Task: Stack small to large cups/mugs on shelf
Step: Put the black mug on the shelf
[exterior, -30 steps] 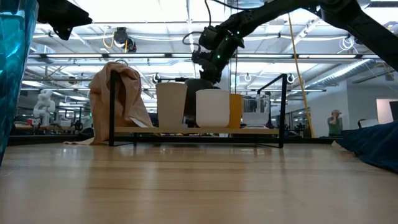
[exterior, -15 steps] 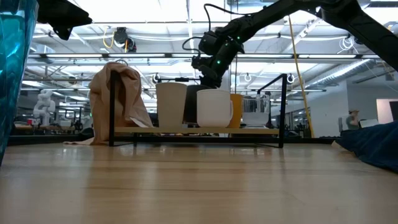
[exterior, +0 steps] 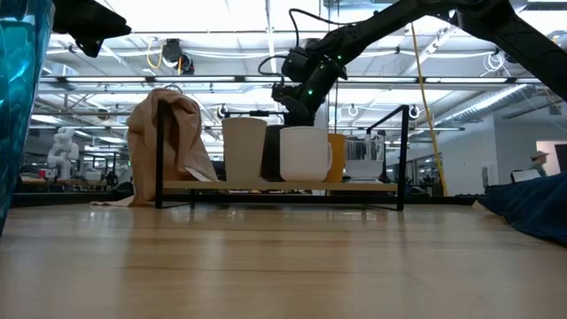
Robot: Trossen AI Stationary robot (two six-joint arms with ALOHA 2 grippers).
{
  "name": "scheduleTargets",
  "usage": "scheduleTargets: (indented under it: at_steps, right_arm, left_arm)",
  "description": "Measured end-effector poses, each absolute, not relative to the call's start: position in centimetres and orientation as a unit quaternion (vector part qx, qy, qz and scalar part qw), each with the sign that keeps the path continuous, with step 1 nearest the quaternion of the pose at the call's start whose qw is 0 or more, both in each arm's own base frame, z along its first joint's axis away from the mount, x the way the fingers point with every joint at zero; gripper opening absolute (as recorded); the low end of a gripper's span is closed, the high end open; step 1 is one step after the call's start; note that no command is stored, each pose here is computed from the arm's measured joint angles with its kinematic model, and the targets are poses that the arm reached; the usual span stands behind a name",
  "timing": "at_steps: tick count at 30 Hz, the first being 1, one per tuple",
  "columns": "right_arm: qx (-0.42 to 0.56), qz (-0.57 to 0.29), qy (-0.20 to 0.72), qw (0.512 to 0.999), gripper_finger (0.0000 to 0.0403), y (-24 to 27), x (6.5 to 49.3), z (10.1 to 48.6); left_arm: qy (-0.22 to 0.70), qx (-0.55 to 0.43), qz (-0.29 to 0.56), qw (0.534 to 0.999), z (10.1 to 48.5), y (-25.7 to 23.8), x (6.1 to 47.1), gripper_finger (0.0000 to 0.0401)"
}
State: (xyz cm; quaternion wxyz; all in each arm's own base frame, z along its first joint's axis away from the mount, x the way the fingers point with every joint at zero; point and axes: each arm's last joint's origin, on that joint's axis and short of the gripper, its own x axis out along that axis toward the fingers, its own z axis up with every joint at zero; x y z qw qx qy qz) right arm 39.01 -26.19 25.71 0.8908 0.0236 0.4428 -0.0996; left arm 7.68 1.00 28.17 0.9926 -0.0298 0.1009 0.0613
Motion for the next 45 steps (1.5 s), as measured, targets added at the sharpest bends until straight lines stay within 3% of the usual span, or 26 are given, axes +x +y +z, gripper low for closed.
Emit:
scheduleTargets:
  at_steps: [21, 35, 45]
  right_arm:
    - [0.025, -0.102, 0.433, 0.895, 0.0038, -26.1, 39.2, 25.5]
    - [0.025, -0.105, 0.430, 0.896, 0.0106, -26.1, 39.2, 25.8]
    - [-0.004, -0.108, 0.403, 0.909, 0.0110, -25.9, 39.0, 27.8]
  left_arm:
    - [0.101, -0.027, 0.060, 0.993, 28.2, 1.0, 7.7, 0.0088]
    - [0.102, -0.027, 0.061, 0.993, 28.2, 1.0, 7.7, 0.0088]
    - [0.102, -0.027, 0.061, 0.993, 28.2, 1.0, 7.7, 0.0088]
